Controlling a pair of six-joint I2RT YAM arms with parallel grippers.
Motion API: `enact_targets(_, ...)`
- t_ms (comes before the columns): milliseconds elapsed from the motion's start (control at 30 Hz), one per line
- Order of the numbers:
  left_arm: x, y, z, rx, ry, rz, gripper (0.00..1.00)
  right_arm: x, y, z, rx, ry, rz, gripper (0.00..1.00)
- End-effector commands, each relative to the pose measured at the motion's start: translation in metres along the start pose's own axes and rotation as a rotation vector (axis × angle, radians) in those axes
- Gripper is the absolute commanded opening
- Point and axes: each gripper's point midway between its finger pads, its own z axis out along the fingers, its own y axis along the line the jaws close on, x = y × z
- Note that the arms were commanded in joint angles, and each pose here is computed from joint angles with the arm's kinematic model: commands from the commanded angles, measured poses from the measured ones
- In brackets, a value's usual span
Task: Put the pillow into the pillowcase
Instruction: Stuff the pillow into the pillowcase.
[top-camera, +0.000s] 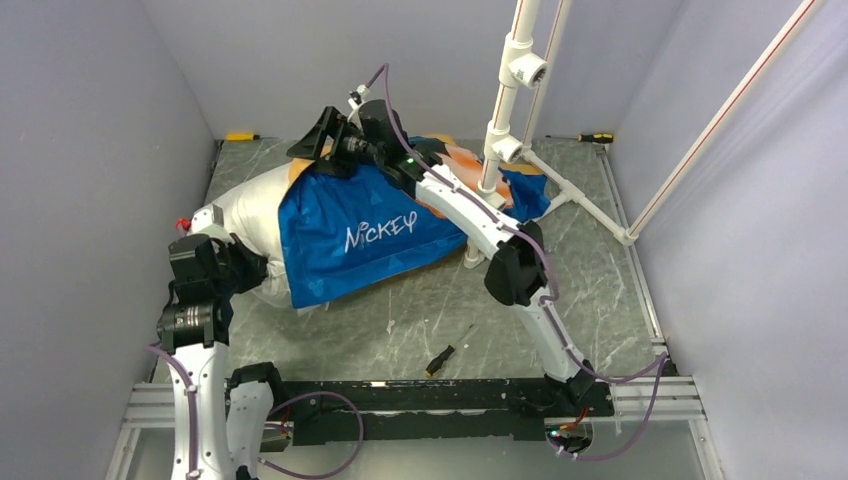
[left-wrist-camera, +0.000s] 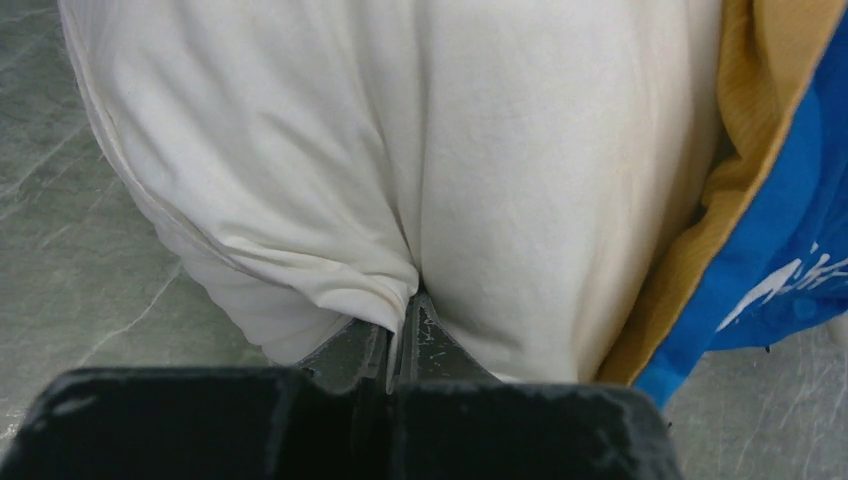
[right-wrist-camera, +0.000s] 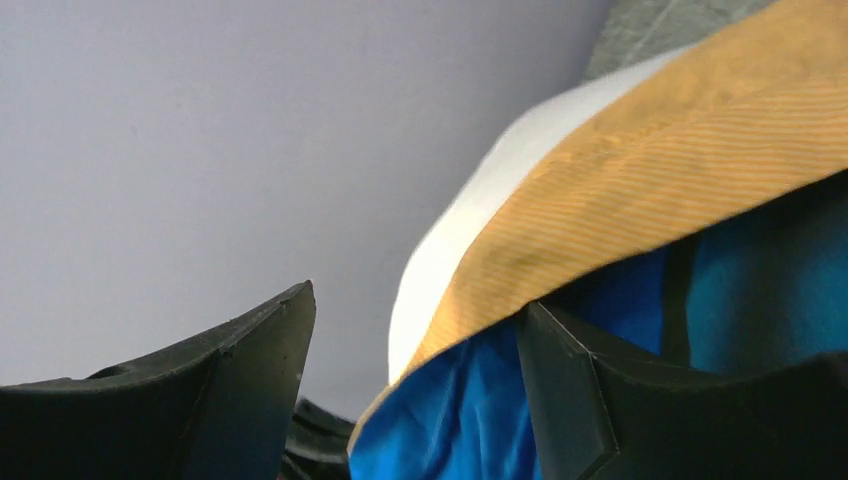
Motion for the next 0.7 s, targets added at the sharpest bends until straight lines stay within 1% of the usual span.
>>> enact_targets(0,0.003,-0.037,-0.014,0.215,-0.016,0.076,0.0,-0.009,0.001,0.03,-0.069,-0.045,0.194,0.72)
enact_targets(67,0.004,-0.04,-0.018,0.239,-0.03,0.084,0.0,0.0,-0.021,0.043,-0.041,-0.024,0.266,0.61)
enact_targets(133,0.005,-0.048,-0.023,0.283,-0.037,0.097,0.0,0.005,-0.031,0.049,-0.034,-0.018,0.288,0.38)
enact_targets(167,0.006,-0.052,-0.026,0.308,-0.036,0.103,0.0,0.006,-0.03,0.051,-0.049,-0.013,0.289,0.25)
enact_targets(200,0.007,-0.055,-0.028,0.332,-0.035,0.107,0.0,0.006,-0.028,0.051,-0.066,-0.01,0.288,0.04)
enact_targets(233,0.009,-0.059,-0.029,0.357,-0.032,0.113,0.0,0.007,-0.025,0.051,-0.079,-0.002,0.288,0.0)
enact_targets(333,0.009,-0.065,-0.033,0.396,-0.048,0.139,0.0,0.008,-0.003,0.047,-0.173,0.044,0.281,0.0)
enact_targets(433,0.007,-0.072,-0.035,0.447,-0.055,0.169,0.0,0.013,0.04,0.033,-0.336,0.101,0.235,0.0)
enact_targets(500,0.005,-0.077,-0.034,0.479,-0.061,0.178,0.0,0.021,0.077,0.016,-0.472,0.138,0.175,0.0)
enact_targets(600,-0.007,-0.079,-0.031,0.48,-0.115,0.188,0.0,0.047,0.12,-0.006,-0.621,0.239,0.126,0.0)
enact_targets(667,-0.019,-0.08,-0.029,0.47,-0.175,0.189,0.0,0.076,0.141,-0.019,-0.701,0.339,0.11,0.0)
